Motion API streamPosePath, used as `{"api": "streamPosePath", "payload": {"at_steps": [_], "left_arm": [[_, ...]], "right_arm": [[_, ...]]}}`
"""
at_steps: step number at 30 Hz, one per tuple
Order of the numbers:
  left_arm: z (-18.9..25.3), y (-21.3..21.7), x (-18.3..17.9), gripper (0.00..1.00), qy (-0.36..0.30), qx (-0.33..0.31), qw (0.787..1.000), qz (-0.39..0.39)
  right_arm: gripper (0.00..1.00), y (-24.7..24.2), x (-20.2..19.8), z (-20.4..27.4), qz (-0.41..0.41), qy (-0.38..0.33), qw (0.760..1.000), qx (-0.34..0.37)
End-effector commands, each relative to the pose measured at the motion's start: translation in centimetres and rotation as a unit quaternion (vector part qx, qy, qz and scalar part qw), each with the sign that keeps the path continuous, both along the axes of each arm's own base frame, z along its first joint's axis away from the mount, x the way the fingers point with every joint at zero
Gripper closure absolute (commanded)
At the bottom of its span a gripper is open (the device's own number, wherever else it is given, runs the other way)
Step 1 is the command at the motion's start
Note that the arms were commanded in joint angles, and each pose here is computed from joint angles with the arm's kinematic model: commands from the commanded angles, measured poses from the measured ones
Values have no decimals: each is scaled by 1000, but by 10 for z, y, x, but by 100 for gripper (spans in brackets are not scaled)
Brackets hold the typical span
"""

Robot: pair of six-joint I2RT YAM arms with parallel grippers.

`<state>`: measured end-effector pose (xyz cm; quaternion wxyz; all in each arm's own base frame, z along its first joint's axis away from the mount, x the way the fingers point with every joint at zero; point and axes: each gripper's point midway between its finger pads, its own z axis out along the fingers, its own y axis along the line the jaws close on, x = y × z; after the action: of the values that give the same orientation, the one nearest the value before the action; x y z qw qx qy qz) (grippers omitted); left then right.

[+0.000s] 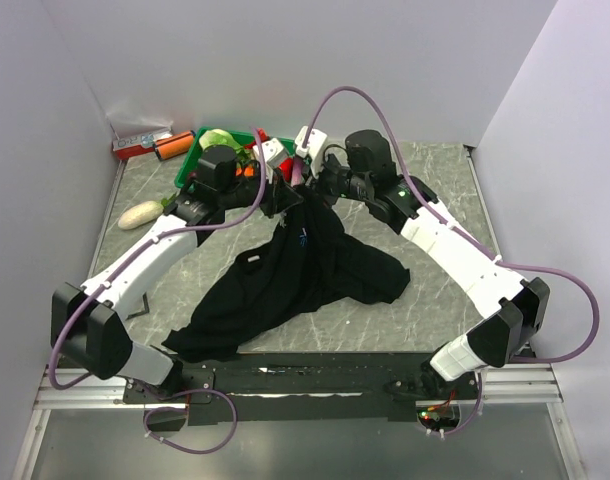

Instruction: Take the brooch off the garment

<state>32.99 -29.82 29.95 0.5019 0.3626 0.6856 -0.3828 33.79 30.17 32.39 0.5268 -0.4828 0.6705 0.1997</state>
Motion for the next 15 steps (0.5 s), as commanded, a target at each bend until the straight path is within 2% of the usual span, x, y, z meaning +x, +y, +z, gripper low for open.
{"api": "streamPosePath", "payload": {"at_steps": [1,2,5,6,7,9,10,12,13,15], "left_arm": [[29,4,-1,99,-44,5,999,-3],[27,11,-1,99,-50,19,999,3],[4,48,-6,99,-16,58,997,43],[3,69,-4,99,-15,64,995,69],[-21,84,-10,99,16,86,993,80],[-37,115,-9,99,16,117,986,114],[-62,127,-18,99,48,140,982,120],[-79,150,-22,99,65,162,974,144],[-96,155,-30,99,87,172,971,144],[-116,164,-45,99,108,194,965,139]], "right_arm": [[95,-12,-3,20,-29,-21,999,17],[88,-24,1,22,-45,-22,999,17],[59,-53,-4,7,-58,7,998,7],[56,-71,4,-2,-77,20,997,1],[54,-83,-3,-24,-76,56,995,-16],[51,-114,-1,-46,-99,86,991,-31],[50,-123,-8,-73,-94,113,988,-54],[47,-141,-14,-93,-103,127,984,-72],[46,-152,-20,-117,-106,144,980,-90],[45,-158,-28,-131,-106,153,977,-102]]}}
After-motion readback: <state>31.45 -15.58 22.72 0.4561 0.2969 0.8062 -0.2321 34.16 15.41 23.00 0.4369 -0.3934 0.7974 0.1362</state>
